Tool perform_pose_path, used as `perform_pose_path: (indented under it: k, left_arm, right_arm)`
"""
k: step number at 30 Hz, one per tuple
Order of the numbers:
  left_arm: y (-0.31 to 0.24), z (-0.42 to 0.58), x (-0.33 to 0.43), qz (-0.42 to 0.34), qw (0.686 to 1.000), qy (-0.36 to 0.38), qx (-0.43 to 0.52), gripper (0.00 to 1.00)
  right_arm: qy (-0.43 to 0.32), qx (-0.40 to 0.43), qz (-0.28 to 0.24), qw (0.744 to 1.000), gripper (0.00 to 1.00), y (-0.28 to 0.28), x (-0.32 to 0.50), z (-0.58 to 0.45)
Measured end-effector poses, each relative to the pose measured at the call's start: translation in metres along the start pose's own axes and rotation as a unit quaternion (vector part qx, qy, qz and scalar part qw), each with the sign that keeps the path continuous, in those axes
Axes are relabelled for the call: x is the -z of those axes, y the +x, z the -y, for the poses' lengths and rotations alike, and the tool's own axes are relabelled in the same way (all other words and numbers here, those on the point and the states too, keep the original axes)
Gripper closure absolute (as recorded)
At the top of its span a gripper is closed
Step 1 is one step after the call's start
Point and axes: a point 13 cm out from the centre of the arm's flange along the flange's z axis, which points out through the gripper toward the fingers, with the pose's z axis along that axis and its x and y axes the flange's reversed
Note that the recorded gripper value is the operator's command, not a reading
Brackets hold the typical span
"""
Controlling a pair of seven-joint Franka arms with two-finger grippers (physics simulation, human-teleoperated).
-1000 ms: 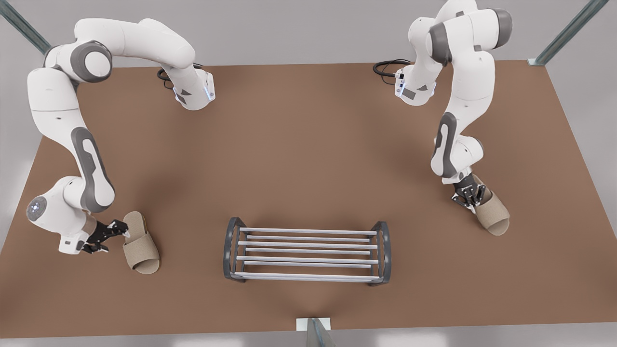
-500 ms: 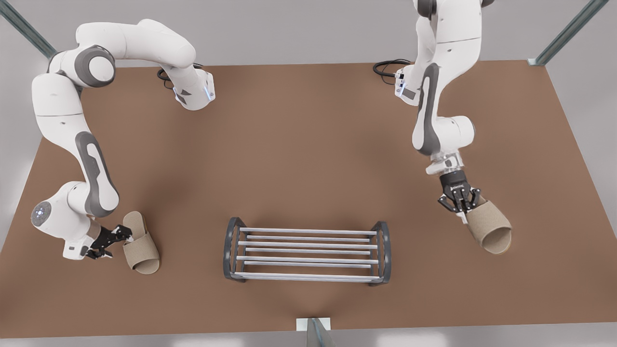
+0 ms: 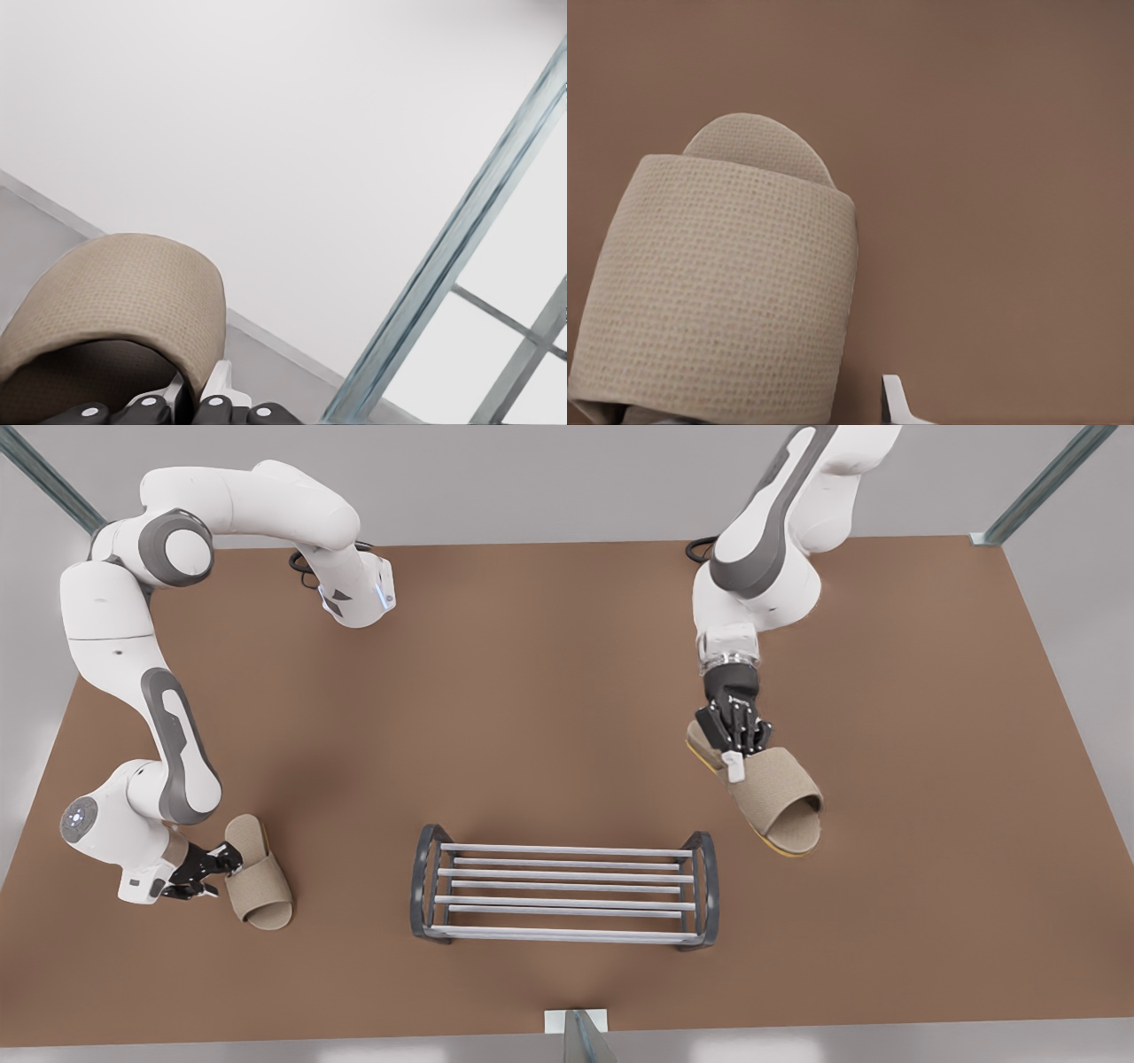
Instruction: Place the right shoe on the shoe rack with the right arm, and place the left shoe on the shoe rack with the left arm
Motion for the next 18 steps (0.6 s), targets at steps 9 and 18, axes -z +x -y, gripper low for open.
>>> perform_pose_path:
  k: [9,18]
  left_arm:
    - [0.120,0.163,0.094,-0.067,0.995,0.066,0.041,0.79]
    - [0.190,0.119,0.025,-0.028,1.000,-0.001,0.006,0.79]
  right_arm:
    - [0.000,-0.005,0.000,1.000,0.52,0.001,0.000,0.000]
    - [-0.001,-0.006,0.000,1.000,0.79,0.002,0.001,0.001]
